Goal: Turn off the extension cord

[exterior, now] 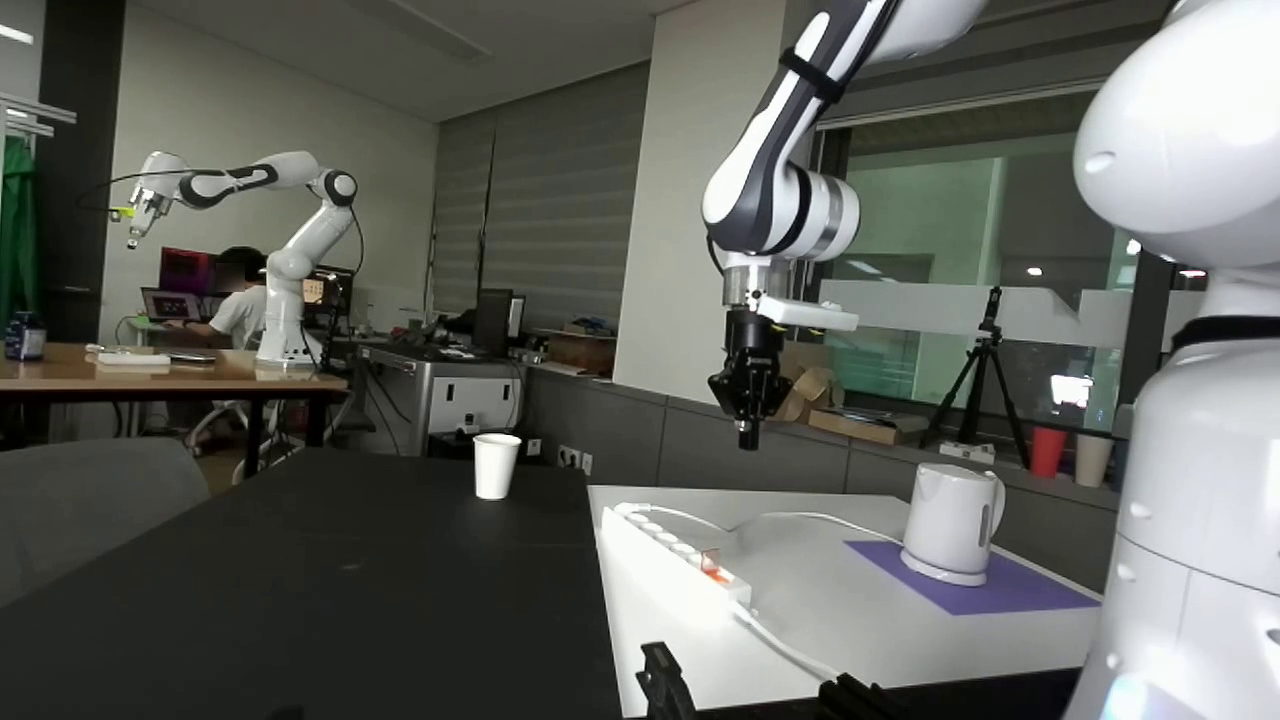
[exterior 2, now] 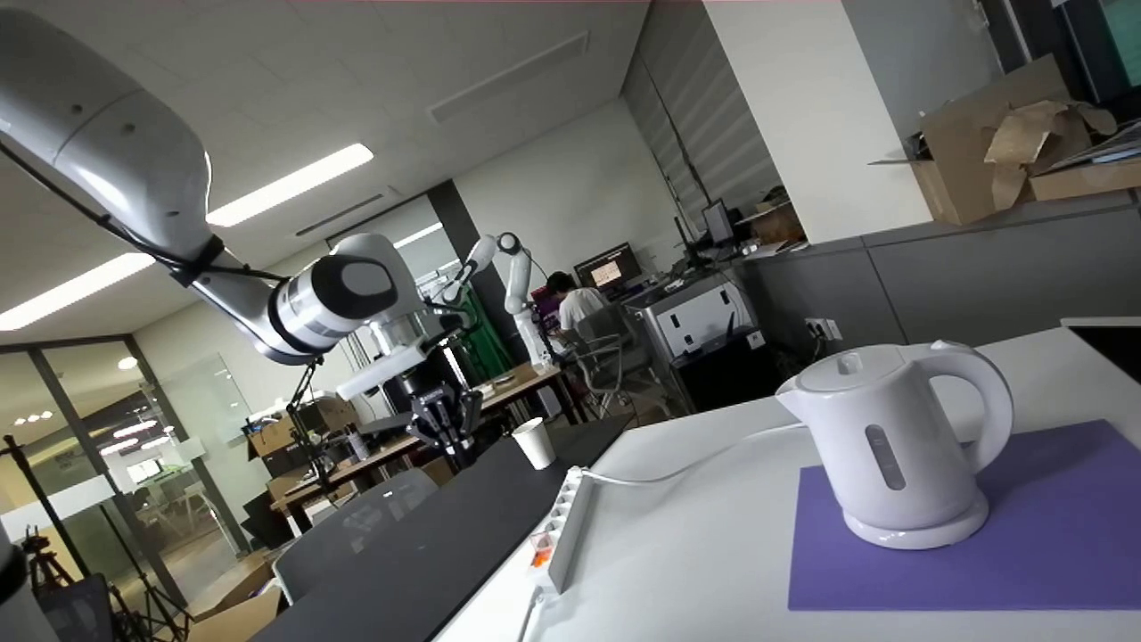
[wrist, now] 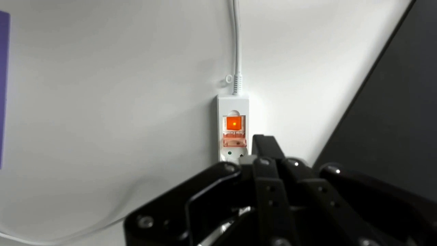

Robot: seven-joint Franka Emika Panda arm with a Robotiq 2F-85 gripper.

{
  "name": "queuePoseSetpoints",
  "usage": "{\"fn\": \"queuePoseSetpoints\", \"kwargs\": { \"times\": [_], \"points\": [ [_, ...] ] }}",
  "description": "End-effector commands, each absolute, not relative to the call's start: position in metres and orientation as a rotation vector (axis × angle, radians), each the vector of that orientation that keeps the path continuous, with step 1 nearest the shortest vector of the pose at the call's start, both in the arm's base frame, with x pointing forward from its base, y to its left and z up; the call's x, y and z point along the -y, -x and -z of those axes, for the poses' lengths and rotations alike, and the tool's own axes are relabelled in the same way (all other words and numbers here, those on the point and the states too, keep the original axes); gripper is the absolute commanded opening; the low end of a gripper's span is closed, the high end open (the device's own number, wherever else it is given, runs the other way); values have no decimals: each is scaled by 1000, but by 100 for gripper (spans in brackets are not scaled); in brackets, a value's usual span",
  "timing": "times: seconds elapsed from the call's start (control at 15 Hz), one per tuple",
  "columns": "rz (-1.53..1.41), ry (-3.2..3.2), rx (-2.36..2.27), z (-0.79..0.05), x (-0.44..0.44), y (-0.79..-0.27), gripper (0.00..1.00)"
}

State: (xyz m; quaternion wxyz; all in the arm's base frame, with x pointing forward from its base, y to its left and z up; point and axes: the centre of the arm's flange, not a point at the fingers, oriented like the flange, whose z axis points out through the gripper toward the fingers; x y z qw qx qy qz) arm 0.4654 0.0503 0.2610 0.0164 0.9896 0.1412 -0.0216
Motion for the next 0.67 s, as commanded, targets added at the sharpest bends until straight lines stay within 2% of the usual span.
{"fn": "queuePoseSetpoints", "kwargs": {
  "times": [0.0,0.6],
  "points": [
    [62,-3077,-439,-263,-50,-466,1],
    [48,-3076,-440,-268,-51,-466,1]
  ]
}}
